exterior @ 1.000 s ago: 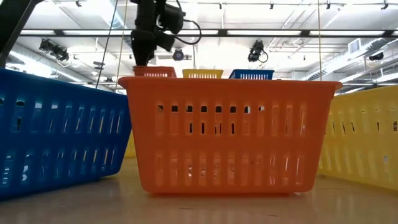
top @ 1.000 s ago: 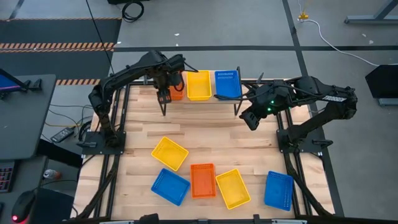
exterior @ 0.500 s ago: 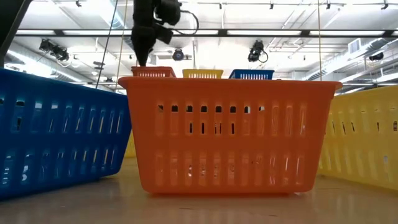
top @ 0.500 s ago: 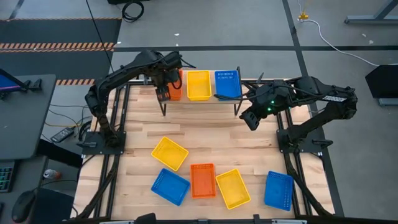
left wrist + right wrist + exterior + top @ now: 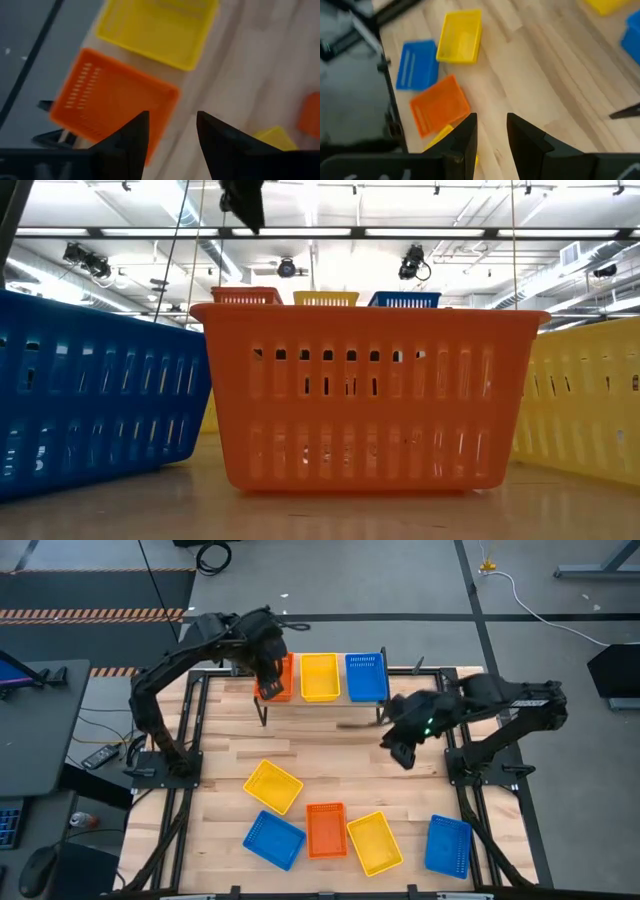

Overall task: Stack baskets on shelf by color
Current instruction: Stack the bottom yellow bin on top of the yellow bin on the shelf

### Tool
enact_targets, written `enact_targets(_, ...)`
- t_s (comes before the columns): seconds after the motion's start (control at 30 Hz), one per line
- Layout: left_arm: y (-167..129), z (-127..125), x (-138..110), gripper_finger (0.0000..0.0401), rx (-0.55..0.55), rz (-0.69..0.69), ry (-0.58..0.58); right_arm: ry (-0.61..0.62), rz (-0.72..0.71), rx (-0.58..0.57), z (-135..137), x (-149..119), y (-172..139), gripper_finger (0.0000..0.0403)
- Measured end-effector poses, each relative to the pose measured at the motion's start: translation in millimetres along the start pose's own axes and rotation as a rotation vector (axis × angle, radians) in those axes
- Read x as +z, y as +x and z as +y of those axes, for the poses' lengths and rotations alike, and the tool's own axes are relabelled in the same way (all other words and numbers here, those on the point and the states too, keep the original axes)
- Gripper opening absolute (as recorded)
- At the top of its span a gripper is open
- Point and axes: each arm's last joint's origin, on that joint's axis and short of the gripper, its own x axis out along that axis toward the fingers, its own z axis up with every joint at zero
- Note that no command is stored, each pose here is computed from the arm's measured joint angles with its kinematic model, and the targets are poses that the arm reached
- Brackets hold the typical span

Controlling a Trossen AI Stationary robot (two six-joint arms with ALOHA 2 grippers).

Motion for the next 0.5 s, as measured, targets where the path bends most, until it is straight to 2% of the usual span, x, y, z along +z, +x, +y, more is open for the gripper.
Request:
enact_targets(0.27,-8.4,-53.0,-5.6,0.0172,-0.078,0.040,-0.082,-0.102,0.123,0.053,19.4,-13.5,54.0,0.0131)
enact_targets(0.5,-23.3,-116.9,-20.9,0.0172,-0.144,0.054,-0.139,-0.149,0.190,0.104,30.3,-33.5,64.6,0.0186)
